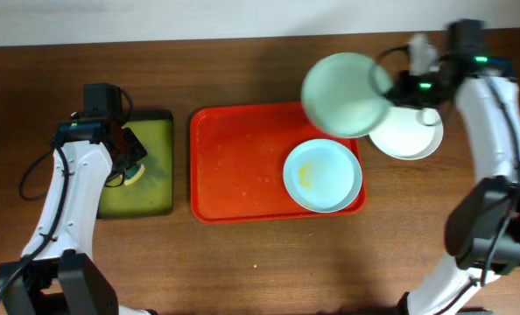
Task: Clean dirty plates on tray and stack at the side
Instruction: 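Lift the green plate with the right gripper, stack it on white plate, then move the right gripper to the light blue plate and grip its rim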
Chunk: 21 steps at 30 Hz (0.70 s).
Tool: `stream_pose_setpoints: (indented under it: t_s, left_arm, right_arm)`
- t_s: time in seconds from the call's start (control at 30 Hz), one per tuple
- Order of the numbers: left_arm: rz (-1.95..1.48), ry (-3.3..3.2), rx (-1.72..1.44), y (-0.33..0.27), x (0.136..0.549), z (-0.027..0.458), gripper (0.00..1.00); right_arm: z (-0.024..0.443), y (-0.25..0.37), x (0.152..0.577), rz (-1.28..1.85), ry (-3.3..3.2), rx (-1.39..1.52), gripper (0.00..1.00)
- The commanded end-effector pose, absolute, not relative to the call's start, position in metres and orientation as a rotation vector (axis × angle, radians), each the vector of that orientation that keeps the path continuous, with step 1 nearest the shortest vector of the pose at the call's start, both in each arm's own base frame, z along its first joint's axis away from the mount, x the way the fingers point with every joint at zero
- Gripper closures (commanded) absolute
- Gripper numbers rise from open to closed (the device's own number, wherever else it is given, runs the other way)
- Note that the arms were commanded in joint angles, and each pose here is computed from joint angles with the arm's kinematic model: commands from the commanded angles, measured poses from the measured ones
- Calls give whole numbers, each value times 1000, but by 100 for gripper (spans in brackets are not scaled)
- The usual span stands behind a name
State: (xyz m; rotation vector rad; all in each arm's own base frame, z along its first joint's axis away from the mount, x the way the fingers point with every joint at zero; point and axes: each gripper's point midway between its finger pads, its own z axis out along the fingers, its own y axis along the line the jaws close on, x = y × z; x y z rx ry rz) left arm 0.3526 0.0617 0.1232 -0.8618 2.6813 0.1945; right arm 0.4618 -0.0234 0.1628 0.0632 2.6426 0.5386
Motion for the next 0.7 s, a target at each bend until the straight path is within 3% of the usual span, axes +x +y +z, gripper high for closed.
stream_pose_setpoints:
  t_s: [0.0, 0.17, 0.33, 0.4, 0.67]
  left_arm:
    - [177, 2663, -867, 61, 352, 129, 100]
    - [177, 2664, -867, 61, 352, 128, 100]
    - [177, 2663, -867, 61, 352, 128, 100]
    - [177, 2663, -867, 61, 352, 128, 100]
    - [176, 2660, -867, 61, 353, 129, 100]
  right_arm:
    - [161, -73, 450, 538, 2629, 241, 96]
    - [124, -147, 427, 198, 2708, 433, 96]
    - [94, -151, 428, 170, 2685, 439, 96]
    - [87, -162, 427, 110, 2661, 593, 96]
    - [80, -176, 424, 51, 2636, 670, 95]
